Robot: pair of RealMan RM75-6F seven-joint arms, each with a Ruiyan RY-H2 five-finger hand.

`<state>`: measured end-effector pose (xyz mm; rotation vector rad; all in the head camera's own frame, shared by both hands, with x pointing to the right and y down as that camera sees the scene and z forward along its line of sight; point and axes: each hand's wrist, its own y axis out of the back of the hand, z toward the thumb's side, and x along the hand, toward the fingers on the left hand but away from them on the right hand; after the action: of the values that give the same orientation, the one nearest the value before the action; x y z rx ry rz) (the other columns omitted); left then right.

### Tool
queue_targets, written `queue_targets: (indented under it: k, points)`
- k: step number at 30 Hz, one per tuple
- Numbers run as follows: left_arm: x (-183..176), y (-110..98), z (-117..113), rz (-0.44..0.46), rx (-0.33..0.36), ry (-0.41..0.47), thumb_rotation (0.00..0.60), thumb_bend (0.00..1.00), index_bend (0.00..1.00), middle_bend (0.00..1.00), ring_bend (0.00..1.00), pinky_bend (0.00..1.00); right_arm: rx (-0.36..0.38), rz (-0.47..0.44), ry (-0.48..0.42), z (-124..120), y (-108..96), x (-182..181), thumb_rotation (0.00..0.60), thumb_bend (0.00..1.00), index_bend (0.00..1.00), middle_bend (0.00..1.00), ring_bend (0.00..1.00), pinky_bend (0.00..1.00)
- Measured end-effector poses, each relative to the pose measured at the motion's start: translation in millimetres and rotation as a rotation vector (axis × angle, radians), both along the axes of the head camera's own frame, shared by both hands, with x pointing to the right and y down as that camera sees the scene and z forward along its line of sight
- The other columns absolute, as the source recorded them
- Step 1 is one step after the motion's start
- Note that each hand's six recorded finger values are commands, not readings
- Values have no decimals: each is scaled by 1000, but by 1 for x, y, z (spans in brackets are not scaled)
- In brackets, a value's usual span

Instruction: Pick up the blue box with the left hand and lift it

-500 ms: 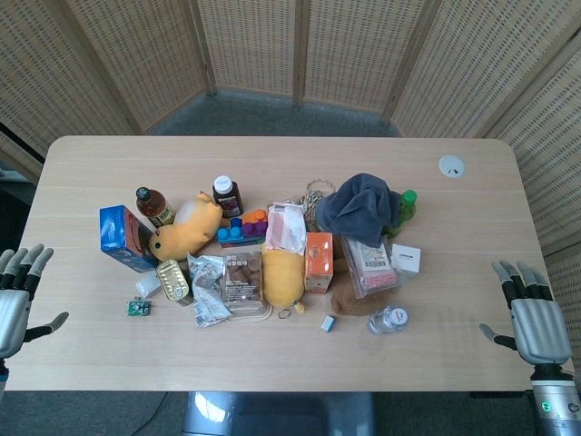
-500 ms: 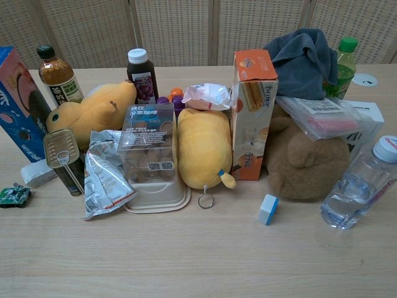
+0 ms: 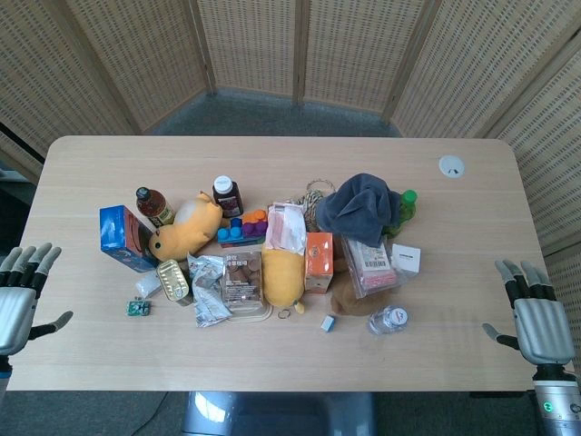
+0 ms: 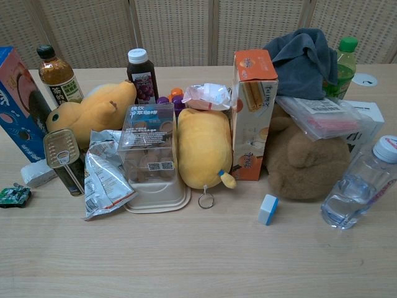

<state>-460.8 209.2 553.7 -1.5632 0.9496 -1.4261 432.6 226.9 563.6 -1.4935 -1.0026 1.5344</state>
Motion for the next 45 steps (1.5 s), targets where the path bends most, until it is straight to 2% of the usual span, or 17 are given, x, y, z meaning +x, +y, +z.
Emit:
queue_targets:
  k: [2, 8, 12, 15, 21, 26, 35, 45]
  points:
    - [2, -7, 1, 60, 0, -12, 600, 0, 0, 0, 0, 0, -2, 4, 2, 1, 0, 1, 596, 0, 0, 0, 0, 0]
    - [19, -51, -4, 366, 16, -70, 600, 0, 0, 0, 0, 0, 10, -8, -3, -2, 0, -4, 598, 0, 0, 0, 0, 0]
    - [33, -84, -8, 580, 34, -143, 600, 0, 0, 0, 0, 0, 10, -4, -3, -2, 1, -4, 598, 0, 0, 0, 0, 0]
    - [37, -97, -7, 704, 45, -198, 600, 0, 0, 0, 0, 0, 11, -1, -3, -1, 1, -4, 598, 0, 0, 0, 0, 0]
    - [33, -112, -3, 861, 50, -263, 600, 0, 0, 0, 0, 0, 22, 15, -1, -4, -1, 0, 598, 0, 0, 0, 0, 0]
    - [20, -114, 1, 933, 24, -311, 600, 0, 0, 0, 0, 0, 20, 17, -3, -4, -2, 0, 598, 0, 0, 0, 0, 0]
    - [10, -117, 32, 1006, -41, -408, 600, 0, 0, 0, 0, 0, 20, 17, 7, -2, -1, 0, 598, 0, 0, 0, 0, 0]
    - [24, -131, 64, 1003, -19, -443, 600, 0, 0, 0, 0, 0, 24, 29, 7, -3, -3, 3, 599, 0, 0, 0, 0, 0]
